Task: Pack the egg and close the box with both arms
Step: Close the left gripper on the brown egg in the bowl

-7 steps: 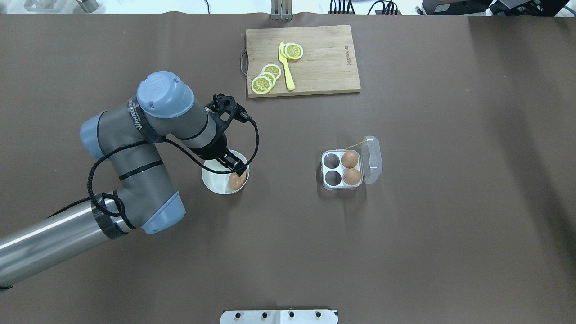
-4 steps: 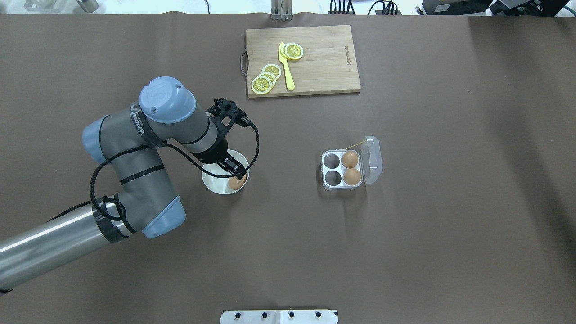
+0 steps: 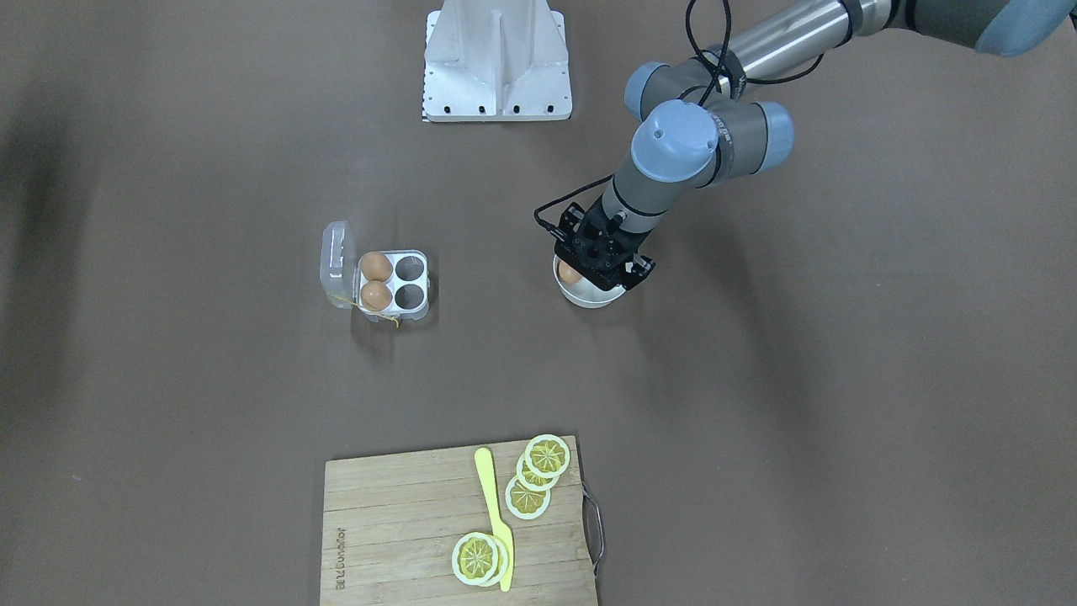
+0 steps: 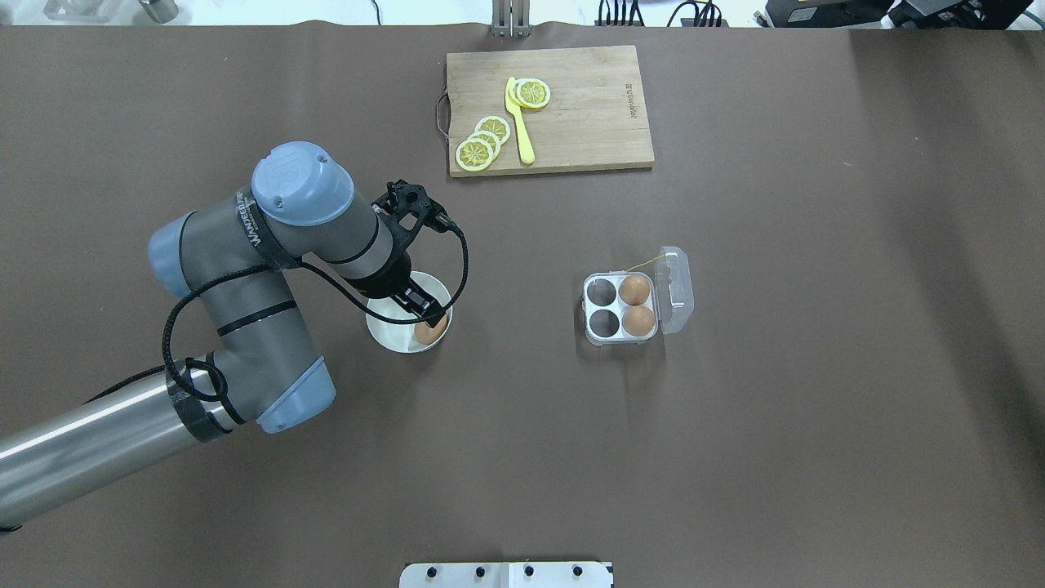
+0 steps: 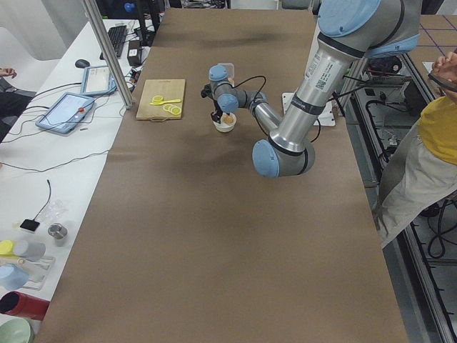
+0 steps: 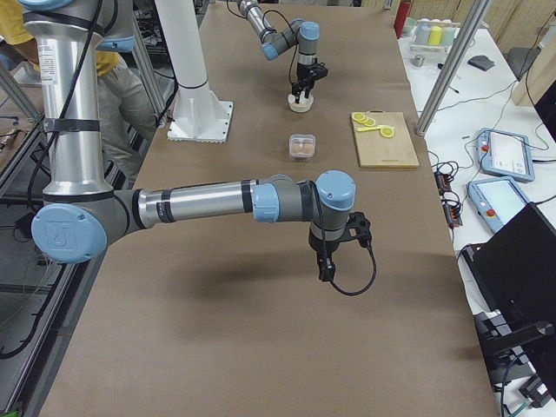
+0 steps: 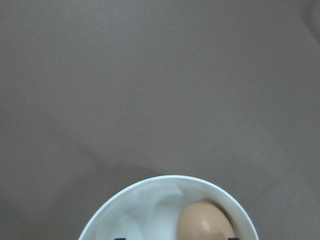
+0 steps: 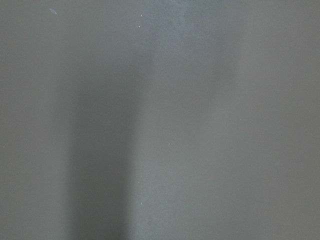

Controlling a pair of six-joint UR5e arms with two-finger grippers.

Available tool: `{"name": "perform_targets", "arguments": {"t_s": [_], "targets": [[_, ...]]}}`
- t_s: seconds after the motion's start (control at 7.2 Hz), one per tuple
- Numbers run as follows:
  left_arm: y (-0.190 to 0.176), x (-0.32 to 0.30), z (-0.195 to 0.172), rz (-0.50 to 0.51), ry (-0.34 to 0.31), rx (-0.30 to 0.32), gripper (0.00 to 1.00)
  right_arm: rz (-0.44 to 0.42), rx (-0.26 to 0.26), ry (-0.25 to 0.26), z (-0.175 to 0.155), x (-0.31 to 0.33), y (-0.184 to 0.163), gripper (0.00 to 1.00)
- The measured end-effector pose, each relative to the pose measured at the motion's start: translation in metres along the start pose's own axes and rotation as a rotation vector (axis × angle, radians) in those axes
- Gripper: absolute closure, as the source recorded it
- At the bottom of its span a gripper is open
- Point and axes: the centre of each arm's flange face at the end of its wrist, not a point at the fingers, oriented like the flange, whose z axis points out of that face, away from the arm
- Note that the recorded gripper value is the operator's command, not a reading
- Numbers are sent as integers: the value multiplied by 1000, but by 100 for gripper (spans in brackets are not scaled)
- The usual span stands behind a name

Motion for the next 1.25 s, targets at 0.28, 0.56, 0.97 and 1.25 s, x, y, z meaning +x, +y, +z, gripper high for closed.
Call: {"name": "perform_targets", "arguments": {"t_s": [0.28,0.56,0.97,1.25], "targets": [[1,0,3,-2,-1,-5,26,1,-3,1,2,1,3,0],[2,3,9,2,-6,-8,26,2,-4,1,2,2,4,0],[5,-1,28,14,-6,4,42,5,-6,1,3,3,6,0],[5,-3,33,15,0,14,58,5,-6,0,4,3,6,0]]}}
